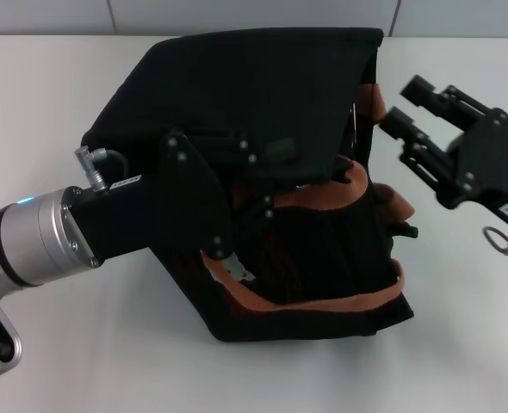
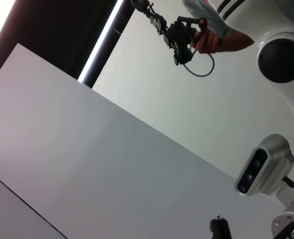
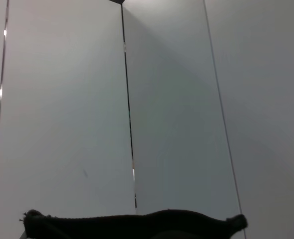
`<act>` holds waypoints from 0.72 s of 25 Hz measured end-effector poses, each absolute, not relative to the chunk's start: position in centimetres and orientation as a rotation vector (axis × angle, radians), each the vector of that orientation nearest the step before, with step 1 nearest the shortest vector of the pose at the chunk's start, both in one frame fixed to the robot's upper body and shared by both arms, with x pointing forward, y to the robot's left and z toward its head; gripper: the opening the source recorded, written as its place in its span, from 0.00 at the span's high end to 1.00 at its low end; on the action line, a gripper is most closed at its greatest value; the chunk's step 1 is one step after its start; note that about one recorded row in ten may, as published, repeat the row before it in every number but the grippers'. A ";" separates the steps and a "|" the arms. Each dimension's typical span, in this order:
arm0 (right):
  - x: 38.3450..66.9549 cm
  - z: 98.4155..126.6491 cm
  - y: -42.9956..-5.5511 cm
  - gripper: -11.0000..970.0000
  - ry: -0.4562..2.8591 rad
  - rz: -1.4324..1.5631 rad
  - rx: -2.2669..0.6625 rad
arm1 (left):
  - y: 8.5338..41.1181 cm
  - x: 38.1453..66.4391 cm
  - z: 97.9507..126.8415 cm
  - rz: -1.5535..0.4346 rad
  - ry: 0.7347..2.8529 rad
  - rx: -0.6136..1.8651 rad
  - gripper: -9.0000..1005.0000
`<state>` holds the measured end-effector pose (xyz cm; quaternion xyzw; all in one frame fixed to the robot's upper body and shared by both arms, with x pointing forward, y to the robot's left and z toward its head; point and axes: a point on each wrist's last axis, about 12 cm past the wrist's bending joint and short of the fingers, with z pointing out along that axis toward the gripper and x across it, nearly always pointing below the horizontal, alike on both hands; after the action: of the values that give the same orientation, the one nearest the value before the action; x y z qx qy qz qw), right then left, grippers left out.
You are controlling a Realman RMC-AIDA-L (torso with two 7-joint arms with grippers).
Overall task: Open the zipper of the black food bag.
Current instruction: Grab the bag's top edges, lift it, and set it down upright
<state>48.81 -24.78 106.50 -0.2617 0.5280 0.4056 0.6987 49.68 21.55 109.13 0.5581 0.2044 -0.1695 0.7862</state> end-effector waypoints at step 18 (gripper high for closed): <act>50.4 108.0 -24.1 0.51 1.152 1.019 -0.540 | 21.3 49.8 109.2 -0.371 0.435 1.208 0.81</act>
<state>50.35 -24.13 108.04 -0.2411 0.5145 0.4551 0.6856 49.83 21.34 109.21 0.5602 0.2019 -0.1718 0.7848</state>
